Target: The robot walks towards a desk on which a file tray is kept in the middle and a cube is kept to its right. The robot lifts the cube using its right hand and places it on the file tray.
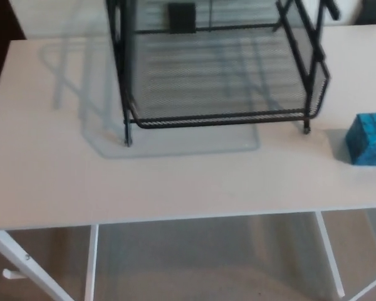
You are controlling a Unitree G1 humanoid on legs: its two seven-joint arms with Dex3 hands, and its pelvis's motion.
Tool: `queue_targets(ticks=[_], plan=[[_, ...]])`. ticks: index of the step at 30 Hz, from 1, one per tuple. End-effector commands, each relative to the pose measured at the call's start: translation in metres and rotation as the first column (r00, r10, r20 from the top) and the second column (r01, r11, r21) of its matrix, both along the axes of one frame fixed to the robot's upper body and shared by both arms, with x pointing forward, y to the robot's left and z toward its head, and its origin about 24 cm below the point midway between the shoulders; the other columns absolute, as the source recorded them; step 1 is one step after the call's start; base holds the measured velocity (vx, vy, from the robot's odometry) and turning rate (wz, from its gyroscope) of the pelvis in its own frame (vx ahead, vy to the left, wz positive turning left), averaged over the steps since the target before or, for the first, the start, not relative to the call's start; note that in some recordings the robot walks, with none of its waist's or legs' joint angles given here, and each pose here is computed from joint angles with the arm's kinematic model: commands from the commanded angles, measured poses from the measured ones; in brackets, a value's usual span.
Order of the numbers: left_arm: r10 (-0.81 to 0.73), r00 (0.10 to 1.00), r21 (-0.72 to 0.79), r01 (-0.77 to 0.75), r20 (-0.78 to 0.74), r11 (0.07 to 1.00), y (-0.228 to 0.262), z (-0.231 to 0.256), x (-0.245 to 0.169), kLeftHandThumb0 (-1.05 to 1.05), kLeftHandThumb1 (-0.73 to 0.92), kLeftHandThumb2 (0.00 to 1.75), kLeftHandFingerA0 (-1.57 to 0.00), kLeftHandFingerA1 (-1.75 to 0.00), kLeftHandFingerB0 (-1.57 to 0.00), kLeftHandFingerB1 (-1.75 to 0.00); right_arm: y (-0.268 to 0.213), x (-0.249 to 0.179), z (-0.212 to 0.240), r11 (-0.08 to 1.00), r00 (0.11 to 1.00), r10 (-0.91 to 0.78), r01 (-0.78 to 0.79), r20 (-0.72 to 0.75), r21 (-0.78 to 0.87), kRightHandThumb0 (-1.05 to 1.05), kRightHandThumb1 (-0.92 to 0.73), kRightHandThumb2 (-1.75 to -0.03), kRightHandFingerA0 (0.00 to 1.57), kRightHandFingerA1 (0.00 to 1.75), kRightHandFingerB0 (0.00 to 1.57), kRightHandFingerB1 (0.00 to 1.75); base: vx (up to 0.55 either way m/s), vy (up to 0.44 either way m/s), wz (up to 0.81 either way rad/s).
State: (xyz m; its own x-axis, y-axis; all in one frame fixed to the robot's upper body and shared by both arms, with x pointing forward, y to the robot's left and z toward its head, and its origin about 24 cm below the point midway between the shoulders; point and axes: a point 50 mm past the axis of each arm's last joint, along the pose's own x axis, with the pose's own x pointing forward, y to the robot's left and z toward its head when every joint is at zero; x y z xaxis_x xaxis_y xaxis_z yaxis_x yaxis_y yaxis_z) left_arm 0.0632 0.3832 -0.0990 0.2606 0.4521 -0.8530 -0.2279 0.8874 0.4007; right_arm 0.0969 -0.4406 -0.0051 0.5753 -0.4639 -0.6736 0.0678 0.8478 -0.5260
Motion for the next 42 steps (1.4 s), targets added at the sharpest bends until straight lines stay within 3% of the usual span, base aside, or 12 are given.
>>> queue_targets(ticks=[1, 3, 15, 19, 20, 22, 25, 26, 29, 32, 33, 42], plan=[[0.026, 1.0, 0.033, -0.027, 0.012, 0.999, 0.011, 0.007, -0.01, -0.69, 0.45, 0.82, -0.23, -0.58, -0.11, -0.41, 0.004, -0.002, -0.004, 0.998, 0.993, -0.056, 0.052, 0.108, 0.038, -0.4, -0.55, -0.57, 0.46, 0.53, 0.16, 0.3, 0.03, 0.092, 0.11], [0.03, 1.0, 0.036, -0.03, 0.011, 0.999, 0.011, 0.007, -0.012, -0.66, 0.57, 0.58, -0.32, -0.6, -0.18, -0.3, 0.007, 0.0, -0.002, 0.997, 0.983, -0.072, 0.067, 0.17, 0.035, -0.43, -0.54, -0.56, 0.46, 0.56, 0.18, 0.32, 0.0, 0.0, 0.0], [0.008, 1.0, 0.029, -0.008, 0.009, 1.0, 0.013, 0.008, -0.015, -0.68, 0.48, 0.85, -0.24, -0.59, -0.1, -0.41, -0.022, 0.059, 0.12, 0.944, 0.726, -0.194, 0.322, 0.66, -0.077, -0.46, -0.43, -0.74, 0.24, 0.64, 0.04, 0.49, 0.0, 0.0, 0.0], [0.019, 0.999, 0.04, -0.021, 0.05, 0.999, 0.016, 0.012, -0.011, -0.67, 0.63, 0.59, -0.37, -0.69, -0.19, -0.32, -0.019, 0.102, 0.185, 0.949, 0.687, 0.0, 0.23, 0.726, -0.217, -0.88, -0.45, -0.7, 0.0, 0.79, 0.0, 0.46, 0.0, 0.0, 0.0], [0.015, 0.998, 0.041, -0.018, 0.061, 0.999, 0.017, 0.013, -0.011, -0.67, 0.64, 0.6, -0.41, -0.75, -0.17, -0.32, -0.014, 0.117, 0.205, 0.952, 0.66, 0.083, 0.168, 0.746, -0.254, -1.02, -0.52, -0.57, 0.0, 0.96, 0.0, 0.74, 0.0, 0.0, 0.0], [0.015, 0.999, 0.044, -0.017, 0.052, 0.999, 0.017, 0.012, -0.012, -0.68, 0.65, 0.6, -0.34, -0.6, -0.17, -0.31, -0.001, 0.132, 0.229, 0.883, 0.66, 0.251, 0.143, 0.708, -0.447, -1.01, -0.53, -0.95, 0.07, 0.81, 0.0, 0.44, 0.0, 0.0, 0.0], [0.036, 0.998, 0.037, -0.038, 0.055, 0.999, 0.018, 0.012, -0.014, -0.67, 0.64, 0.59, -0.34, -0.57, -0.17, -0.3, 0.027, 0.161, 0.255, 0.853, 0.634, 0.414, -0.02, 0.652, -0.522, -0.94, -0.54, -0.58, 0.0, 0.8, 0.0, 0.53, 0.0, 0.0, 0.0], [0.012, 0.999, 0.057, -0.015, 0.05, 0.998, 0.018, 0.013, -0.012, -0.71, 0.51, 0.88, -0.25, -0.62, -0.11, -0.43, 0.055, 0.183, 0.266, 0.817, 0.651, 0.521, -0.191, 0.552, -0.545, -0.4, -0.24, -0.88, 0.0, 0.53, 0.0, 0.52, 0.0, 0.0, 0.0], [0.014, 0.999, 0.057, -0.017, 0.039, 0.998, 0.018, 0.013, -0.011, -0.67, 0.66, 0.61, -0.41, -0.65, -0.21, -0.31, 0.078, 0.199, 0.269, 0.757, 0.675, 0.623, -0.394, 0.395, -0.521, -0.64, -0.53, -0.56, 0.35, 0.52, 0.05, 0.25, 0.0, 0.0, 0.0], [0.012, 1.0, 0.044, -0.013, 0.018, 0.999, 0.015, 0.01, -0.015, -0.76, 0.56, 0.88, -0.45, -0.69, -0.14, -0.41, 0.093, 0.209, 0.261, 0.681, 0.658, 0.703, -0.514, 0.268, -0.522, -0.61, -0.52, -0.58, 0.1, 0.34, 0.07, 0.23, 0.0, 0.0, 0.0], [0.026, 0.999, 0.034, -0.027, 0.02, 0.999, 0.014, 0.009, -0.016, -0.65, 0.65, 0.6, -0.36, -0.58, -0.21, -0.28, 0.101, 0.214, 0.254, 0.655, 0.651, 0.727, -0.56, 0.219, -0.508, -0.62, -0.54, -0.56, 0.2, 0.47, 0.0, 0.28, 0.0, 0.0, 0.0], [0.003, 0.999, 0.026, -0.004, 0.042, 1.0, 0.013, 0.01, -0.007, -0.69, 0.52, 0.88, -0.26, -0.57, -0.15, -0.43, 0.143, 0.249, 0.205, 0.456, 0.575, 0.813, -0.726, -0.091, -0.515, -0.58, -0.34, -0.8, 0.0, 0.41, 0.0, 0.35, 0.0, 0.0, 0.0]])
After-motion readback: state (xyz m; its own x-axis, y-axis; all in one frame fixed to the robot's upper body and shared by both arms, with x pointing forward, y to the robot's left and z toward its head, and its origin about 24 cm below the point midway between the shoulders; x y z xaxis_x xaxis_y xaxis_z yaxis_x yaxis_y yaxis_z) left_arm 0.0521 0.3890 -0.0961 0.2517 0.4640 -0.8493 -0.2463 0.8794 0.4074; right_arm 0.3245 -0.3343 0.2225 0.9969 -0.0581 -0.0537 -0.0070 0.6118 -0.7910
